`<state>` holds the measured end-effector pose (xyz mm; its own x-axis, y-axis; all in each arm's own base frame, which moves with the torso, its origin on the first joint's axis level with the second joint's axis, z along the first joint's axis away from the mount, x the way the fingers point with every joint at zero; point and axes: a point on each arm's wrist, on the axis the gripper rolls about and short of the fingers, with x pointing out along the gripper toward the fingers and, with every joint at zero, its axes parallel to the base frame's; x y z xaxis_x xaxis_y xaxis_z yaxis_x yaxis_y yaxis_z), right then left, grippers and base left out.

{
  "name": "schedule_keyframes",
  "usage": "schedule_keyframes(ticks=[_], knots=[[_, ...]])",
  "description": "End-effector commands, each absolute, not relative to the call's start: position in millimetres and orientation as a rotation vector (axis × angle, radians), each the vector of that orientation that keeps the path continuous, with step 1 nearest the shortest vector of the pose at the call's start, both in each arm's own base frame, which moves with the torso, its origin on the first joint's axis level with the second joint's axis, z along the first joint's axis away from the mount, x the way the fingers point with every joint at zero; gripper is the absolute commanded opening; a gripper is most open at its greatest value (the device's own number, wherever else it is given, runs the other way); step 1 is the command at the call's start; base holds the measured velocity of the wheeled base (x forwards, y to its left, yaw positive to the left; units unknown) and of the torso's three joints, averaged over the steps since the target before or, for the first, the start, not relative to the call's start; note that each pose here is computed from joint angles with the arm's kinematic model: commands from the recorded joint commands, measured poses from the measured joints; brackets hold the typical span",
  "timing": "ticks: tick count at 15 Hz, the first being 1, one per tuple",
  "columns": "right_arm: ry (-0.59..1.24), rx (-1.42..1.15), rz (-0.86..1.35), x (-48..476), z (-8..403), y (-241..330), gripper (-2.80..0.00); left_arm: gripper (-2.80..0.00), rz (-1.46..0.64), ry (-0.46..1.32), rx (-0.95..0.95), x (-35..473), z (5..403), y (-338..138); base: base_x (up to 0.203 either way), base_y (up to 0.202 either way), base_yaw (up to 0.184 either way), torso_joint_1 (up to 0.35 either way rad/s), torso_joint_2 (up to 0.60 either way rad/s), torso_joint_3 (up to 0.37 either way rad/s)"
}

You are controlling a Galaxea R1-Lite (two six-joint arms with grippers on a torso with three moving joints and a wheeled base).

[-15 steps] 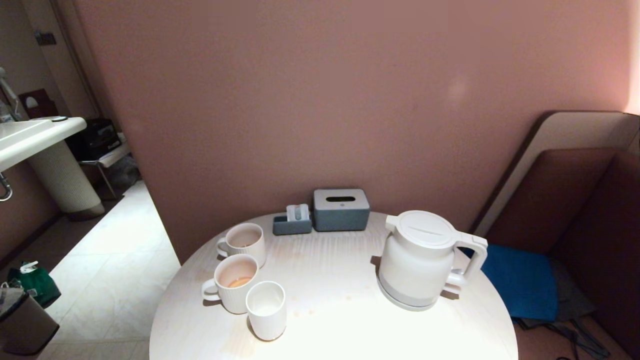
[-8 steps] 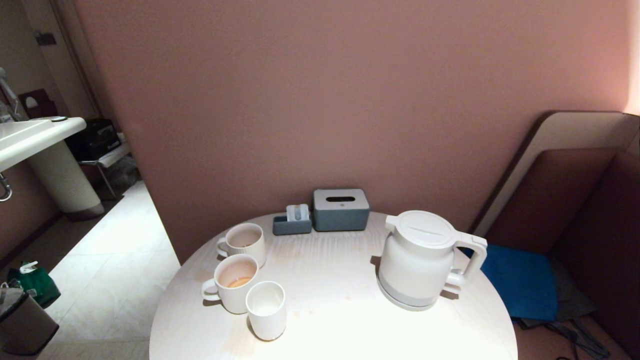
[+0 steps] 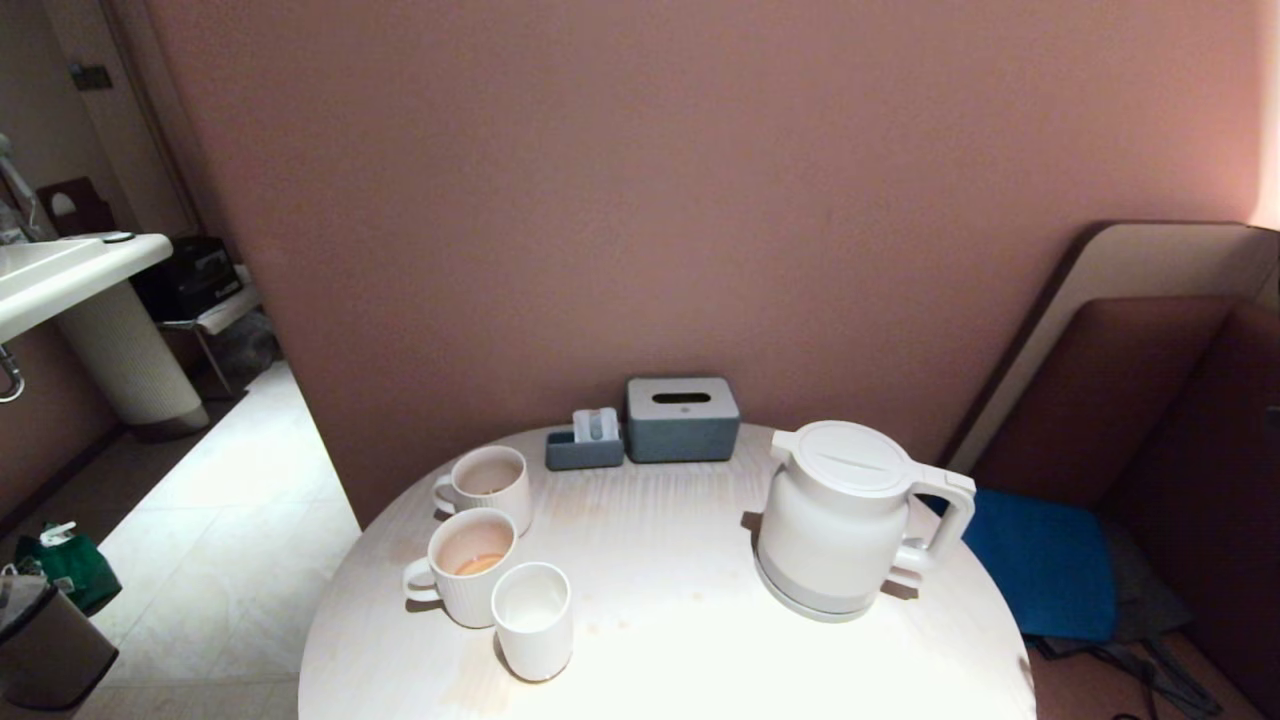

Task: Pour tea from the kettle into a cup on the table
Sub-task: Pick up the kettle

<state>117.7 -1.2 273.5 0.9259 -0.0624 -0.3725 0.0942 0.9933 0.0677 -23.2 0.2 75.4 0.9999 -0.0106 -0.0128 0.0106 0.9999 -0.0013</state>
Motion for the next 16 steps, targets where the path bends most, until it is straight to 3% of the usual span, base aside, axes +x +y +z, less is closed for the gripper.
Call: schedule_keyframes(ticks=[1,5,8,12,16], knots=[[0.623,0.08,-0.093,166.6,238.6,-0.9,-2.8,-2.8,-0.011,0.014,-0.001,-23.2,75.3,0.2,0.0,0.0,0.0,0.0,0.0,0.0],[1.03,0.092,-0.103,186.2,172.4,3.6,-2.8,-2.8,-0.011,0.014,-0.001,-23.2,75.3,0.2,0.0,0.0,0.0,0.0,0.0,0.0],[1.113,0.08,-0.061,172.6,131.7,16.0,-2.8,-2.8,-0.011,0.014,-0.001,-23.2,75.3,0.2,0.0,0.0,0.0,0.0,0.0,0.0],[0.861,0.094,0.014,173.4,90.9,28.7,-2.8,-2.8,-0.012,0.014,-0.001,-23.2,75.3,0.1,0.0,0.0,0.0,0.0,0.0,0.0],[0.556,0.098,0.03,193.8,85.7,35.2,-2.8,-2.8,-0.011,0.014,-0.001,-23.2,75.3,0.2,0.0,0.0,0.0,0.0,0.0,0.0]])
